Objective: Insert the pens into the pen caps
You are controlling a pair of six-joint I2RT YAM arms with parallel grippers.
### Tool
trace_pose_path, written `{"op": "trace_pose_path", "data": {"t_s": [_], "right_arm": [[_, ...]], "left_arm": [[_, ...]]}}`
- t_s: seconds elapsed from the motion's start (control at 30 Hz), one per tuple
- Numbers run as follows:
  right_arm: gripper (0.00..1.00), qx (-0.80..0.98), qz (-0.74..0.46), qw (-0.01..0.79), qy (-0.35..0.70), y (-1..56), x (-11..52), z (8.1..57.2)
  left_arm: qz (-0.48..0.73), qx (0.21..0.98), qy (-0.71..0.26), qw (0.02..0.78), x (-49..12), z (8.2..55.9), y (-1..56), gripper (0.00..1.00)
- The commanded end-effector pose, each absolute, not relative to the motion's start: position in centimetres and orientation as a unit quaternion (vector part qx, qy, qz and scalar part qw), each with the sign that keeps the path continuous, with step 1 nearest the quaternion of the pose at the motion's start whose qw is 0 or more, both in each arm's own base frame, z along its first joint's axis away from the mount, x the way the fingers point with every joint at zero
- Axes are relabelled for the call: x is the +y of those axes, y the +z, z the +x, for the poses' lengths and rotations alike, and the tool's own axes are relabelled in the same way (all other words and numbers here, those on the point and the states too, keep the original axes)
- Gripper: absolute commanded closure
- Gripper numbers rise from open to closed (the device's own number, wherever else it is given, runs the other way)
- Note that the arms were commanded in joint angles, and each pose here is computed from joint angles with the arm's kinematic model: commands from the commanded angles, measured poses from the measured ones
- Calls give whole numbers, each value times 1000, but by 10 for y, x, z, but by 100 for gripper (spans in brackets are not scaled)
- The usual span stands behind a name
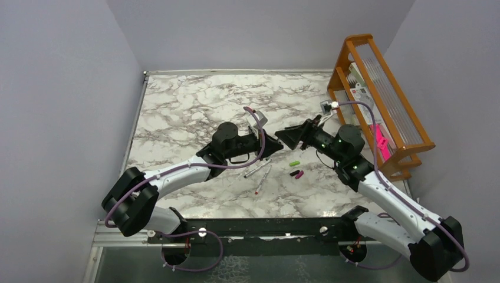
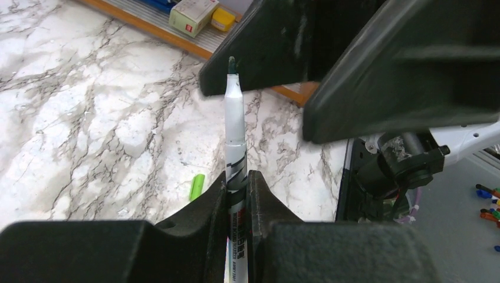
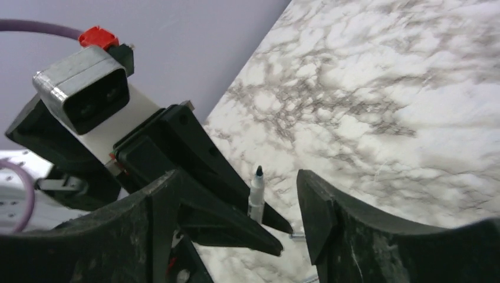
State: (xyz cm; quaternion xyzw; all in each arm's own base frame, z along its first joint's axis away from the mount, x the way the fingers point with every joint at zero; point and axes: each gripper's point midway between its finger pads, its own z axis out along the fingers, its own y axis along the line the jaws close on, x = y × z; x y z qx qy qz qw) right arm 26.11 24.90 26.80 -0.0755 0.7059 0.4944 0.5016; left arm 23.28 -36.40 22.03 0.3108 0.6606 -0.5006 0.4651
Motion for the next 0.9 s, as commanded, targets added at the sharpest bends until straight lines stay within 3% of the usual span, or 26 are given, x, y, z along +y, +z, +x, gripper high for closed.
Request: {"op": "trace_pose_path", "data": {"t_s": [0.0,0.17,0.2,0.23,0.3,0.47,0.67,0.87], "right_arm": [[24,723,7,551,416,271,210,274],[34,756,39,583,297,260,166,281],[42,768,39,576,277,254,162,282],[57,781,38,566,261,247,158,281],[68,812,40,529,242,225,157,279],[64,869,29,442,219,157,165,271],[66,906,42,368,207,109,178,276],[47,925,55,320,196,82,186,281]], "left_arm": [[293,658,-477,503,-350,239,230,100],[270,678,-456,509,-336,244,223,100],[265,682,-453,510,-333,244,221,100],[257,686,-450,511,-330,245,220,100],[241,696,-441,512,-324,246,215,100],[229,710,-418,519,-309,245,200,100],[236,719,-389,526,-301,249,194,100],[217,735,-373,523,-297,256,188,100]]}}
